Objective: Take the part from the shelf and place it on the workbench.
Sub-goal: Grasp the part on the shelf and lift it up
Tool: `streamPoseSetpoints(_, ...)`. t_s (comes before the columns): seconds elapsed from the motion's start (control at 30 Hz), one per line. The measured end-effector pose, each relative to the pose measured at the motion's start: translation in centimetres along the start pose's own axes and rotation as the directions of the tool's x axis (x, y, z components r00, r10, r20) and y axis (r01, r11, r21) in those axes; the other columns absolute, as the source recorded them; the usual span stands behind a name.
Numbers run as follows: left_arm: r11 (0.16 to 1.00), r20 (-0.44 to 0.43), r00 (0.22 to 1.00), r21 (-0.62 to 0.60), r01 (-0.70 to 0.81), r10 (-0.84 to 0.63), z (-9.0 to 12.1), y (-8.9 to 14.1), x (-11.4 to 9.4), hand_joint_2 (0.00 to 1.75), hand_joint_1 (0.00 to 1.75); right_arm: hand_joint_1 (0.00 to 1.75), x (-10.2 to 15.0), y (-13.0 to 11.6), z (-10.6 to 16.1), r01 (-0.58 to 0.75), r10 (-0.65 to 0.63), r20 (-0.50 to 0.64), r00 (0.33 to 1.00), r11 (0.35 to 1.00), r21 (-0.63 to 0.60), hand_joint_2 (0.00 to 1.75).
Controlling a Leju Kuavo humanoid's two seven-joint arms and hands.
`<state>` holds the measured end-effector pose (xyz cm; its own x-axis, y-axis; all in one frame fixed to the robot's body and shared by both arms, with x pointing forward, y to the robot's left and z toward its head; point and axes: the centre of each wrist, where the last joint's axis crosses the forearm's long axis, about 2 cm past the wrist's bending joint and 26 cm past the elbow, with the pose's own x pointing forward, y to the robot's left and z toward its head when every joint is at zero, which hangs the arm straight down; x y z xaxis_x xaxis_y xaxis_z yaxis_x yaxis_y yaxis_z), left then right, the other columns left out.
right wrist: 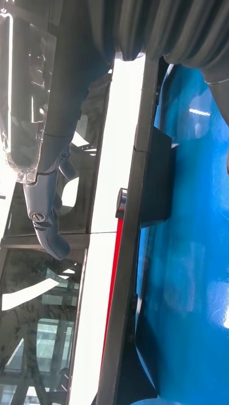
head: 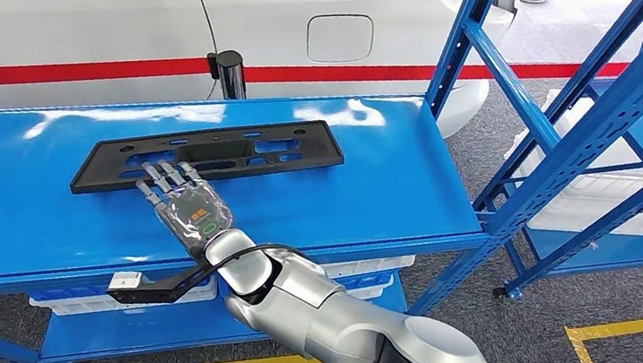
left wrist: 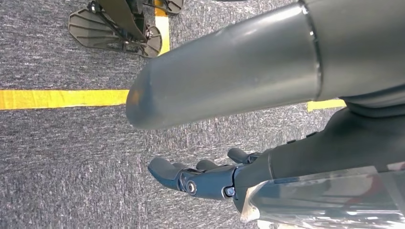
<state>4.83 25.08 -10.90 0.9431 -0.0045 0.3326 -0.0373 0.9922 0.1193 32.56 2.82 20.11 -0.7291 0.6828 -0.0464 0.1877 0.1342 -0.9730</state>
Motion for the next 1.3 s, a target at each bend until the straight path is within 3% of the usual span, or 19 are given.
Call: streamPoseSetpoints(1.3, 1.000, 0.009, 1.000, 0.022, -0.022, 0.022, -0.04, -0.12, 0.33, 0.00, 0.00, 0.00, -0.07, 0.44, 0.34, 0.002, -0.002, 0.005, 1.000, 1.000, 0.012, 1.75)
